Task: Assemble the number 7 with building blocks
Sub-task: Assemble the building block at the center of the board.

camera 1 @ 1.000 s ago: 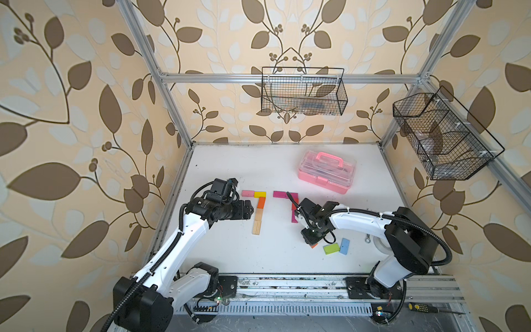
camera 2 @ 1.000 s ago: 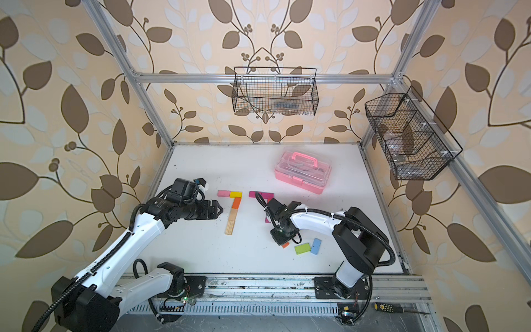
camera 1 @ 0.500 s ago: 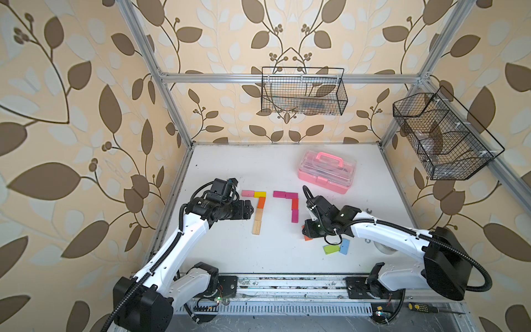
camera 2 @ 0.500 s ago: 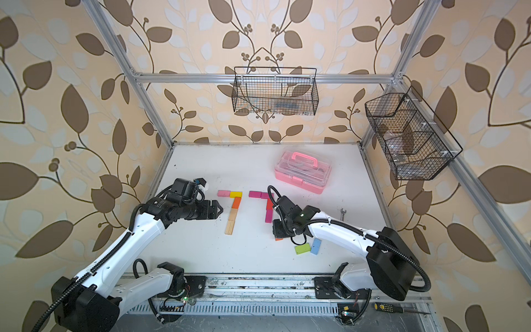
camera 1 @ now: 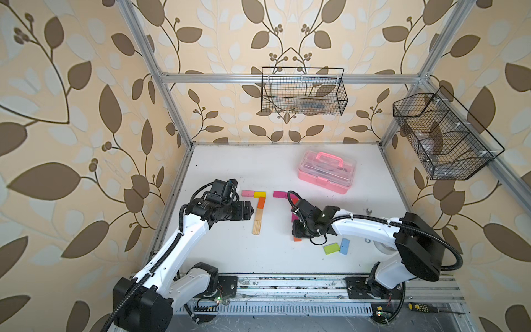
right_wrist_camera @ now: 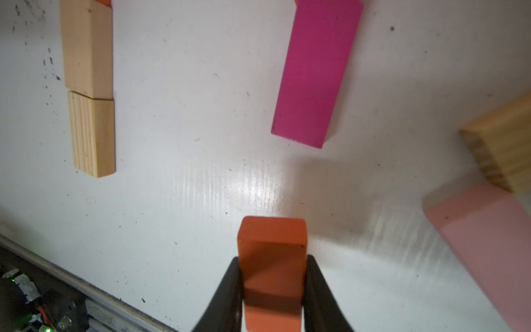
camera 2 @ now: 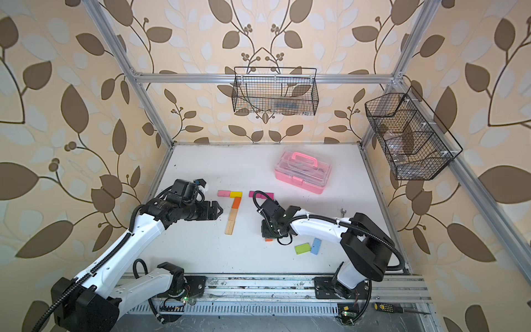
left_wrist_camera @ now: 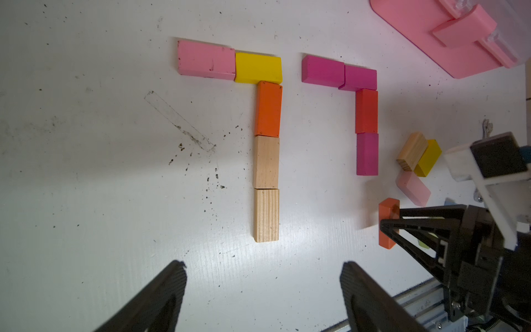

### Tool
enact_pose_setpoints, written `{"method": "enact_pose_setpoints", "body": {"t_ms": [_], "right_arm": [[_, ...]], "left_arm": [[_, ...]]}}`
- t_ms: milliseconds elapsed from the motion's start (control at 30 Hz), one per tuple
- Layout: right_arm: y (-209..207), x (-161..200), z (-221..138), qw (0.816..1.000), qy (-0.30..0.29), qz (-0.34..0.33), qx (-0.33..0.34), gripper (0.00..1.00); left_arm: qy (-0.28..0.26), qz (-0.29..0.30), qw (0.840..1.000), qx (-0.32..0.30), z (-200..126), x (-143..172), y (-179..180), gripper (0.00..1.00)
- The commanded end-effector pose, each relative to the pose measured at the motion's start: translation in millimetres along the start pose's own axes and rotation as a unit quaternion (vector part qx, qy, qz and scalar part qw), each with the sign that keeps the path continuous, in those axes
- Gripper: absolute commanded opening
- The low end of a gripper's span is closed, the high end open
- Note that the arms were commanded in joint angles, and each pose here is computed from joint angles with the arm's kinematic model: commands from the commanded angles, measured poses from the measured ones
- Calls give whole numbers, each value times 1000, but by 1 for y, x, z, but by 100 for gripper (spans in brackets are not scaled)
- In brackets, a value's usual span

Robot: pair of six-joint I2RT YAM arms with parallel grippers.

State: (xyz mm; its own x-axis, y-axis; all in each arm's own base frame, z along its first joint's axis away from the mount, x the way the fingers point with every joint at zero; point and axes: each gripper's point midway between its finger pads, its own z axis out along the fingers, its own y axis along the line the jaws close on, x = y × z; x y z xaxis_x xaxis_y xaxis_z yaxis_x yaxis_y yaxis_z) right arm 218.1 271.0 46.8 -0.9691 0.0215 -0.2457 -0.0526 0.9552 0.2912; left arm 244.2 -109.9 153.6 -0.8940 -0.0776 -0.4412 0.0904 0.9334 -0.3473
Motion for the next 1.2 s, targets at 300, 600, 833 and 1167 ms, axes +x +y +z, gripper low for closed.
{"method": "enact_pose_setpoints", "body": {"t_ms": [300, 600, 833, 1167], "right_arm": [[-1, -11, 12, 999, -12, 23, 33, 17], [-5, -6, 23, 999, -1, 29, 45, 18], [-6, -4, 30, 998, 4, 34, 49, 19], [-10, -7, 34, 998, 1, 49, 51, 27]], "left_arm": [[-10, 7, 1000, 12, -5, -3, -3, 87], [-10, 8, 1000, 15, -5, -2, -3, 87], [-9, 9, 1000, 16, -4, -2, -4, 87], [-9, 10, 1000, 18, -4, -2, -5, 87]]}}
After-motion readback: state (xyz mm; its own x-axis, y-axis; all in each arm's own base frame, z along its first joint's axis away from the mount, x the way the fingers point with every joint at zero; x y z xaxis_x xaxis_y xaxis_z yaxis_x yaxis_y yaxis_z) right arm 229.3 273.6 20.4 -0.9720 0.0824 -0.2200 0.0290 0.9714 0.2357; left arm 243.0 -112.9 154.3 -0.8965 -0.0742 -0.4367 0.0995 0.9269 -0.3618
